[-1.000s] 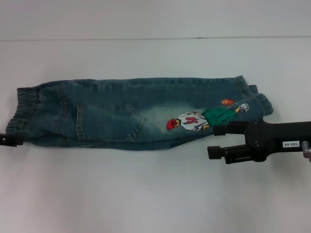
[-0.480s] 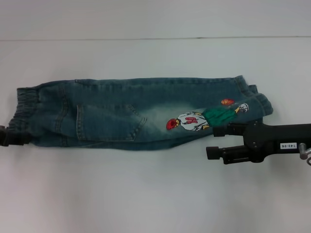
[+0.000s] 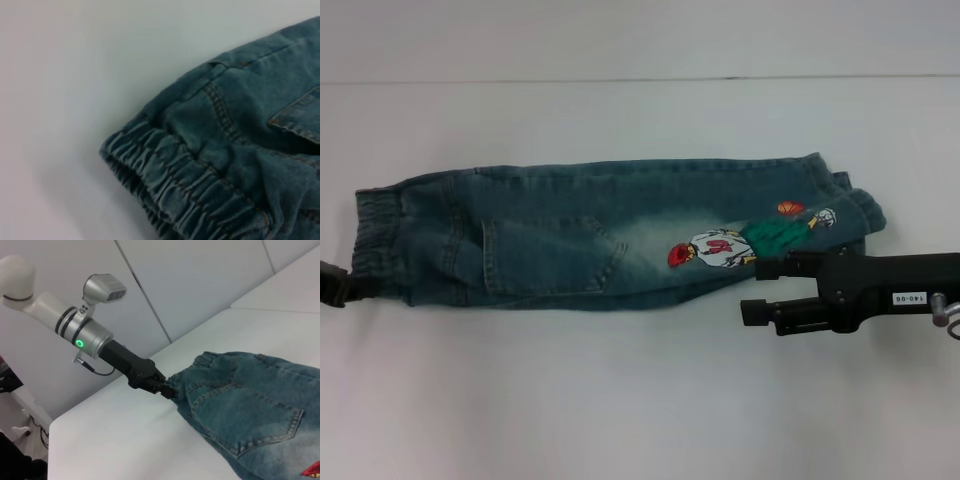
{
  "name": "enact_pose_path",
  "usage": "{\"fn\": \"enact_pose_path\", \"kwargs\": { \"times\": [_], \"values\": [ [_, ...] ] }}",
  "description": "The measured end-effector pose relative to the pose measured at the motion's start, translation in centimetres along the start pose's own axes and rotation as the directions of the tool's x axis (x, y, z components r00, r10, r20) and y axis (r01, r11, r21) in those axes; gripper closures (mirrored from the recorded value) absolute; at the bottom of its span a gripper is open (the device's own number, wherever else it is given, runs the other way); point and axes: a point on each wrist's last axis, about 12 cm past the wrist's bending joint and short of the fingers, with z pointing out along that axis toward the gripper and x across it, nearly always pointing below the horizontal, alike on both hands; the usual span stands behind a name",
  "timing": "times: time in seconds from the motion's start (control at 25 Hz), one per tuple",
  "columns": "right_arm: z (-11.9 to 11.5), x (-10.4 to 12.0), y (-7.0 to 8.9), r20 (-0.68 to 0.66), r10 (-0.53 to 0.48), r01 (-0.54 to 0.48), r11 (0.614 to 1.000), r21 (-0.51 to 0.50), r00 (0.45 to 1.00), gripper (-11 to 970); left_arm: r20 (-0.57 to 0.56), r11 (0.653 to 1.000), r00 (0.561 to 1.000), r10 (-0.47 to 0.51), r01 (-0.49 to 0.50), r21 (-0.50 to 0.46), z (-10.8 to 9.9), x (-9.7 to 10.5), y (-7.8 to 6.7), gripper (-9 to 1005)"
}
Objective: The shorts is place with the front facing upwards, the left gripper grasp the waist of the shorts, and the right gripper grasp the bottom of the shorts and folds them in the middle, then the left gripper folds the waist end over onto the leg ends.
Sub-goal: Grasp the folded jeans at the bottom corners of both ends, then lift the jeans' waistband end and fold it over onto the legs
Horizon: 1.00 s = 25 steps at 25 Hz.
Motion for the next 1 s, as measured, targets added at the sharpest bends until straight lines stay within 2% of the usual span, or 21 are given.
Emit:
{"fn": "enact_pose_path", "kwargs": {
  "times": [0.2, 0.24, 0.48, 0.68, 0.88, 1.0],
  "values": [
    [0.0, 0.0, -0.3, 0.0, 0.008, -0.008, 1.0, 0.025, 1.0, 79, 0.016, 0.999, 1.0, 0.024, -0.025, 0.043, -0.6, -0.7, -0.5, 909],
    [0.0, 0.0, -0.4, 0.0, 0.009, -0.009, 0.999, 0.032, 1.0, 80, 0.029, 0.997, 0.999, 0.037, -0.038, 0.064, -0.9, -1.0, -0.7, 918],
    [0.5, 0.4, -0.6, 0.024, -0.007, 0.006, 0.998, 0.067, 1.0, 368, 0.089, 0.989, 0.993, 0.082, -0.092, 0.115, -2.6, -2.6, -1.4, 953],
    [1.2, 0.6, -1.0, 0.127, 0.008, -0.023, 0.993, 0.118, 0.992, 576, 0.136, 0.973, 0.98, 0.143, -0.165, 0.16, -4.2, -5.0, -2.3, 954],
    [2.6, 1.8, -1.7, 0.329, -0.011, -0.074, 0.967, 0.245, 0.944, 692, 0.234, 0.944, 0.954, 0.186, -0.24, 0.229, -5.4, -7.6, -3.8, 954],
    [4.3, 3.0, -2.1, 0.415, -0.046, -0.115, 0.928, 0.355, 0.909, 762, 0.302, 0.921, 0.934, 0.188, -0.274, 0.275, -5.9, -9.4, -4.9, 955]
  ]
}}
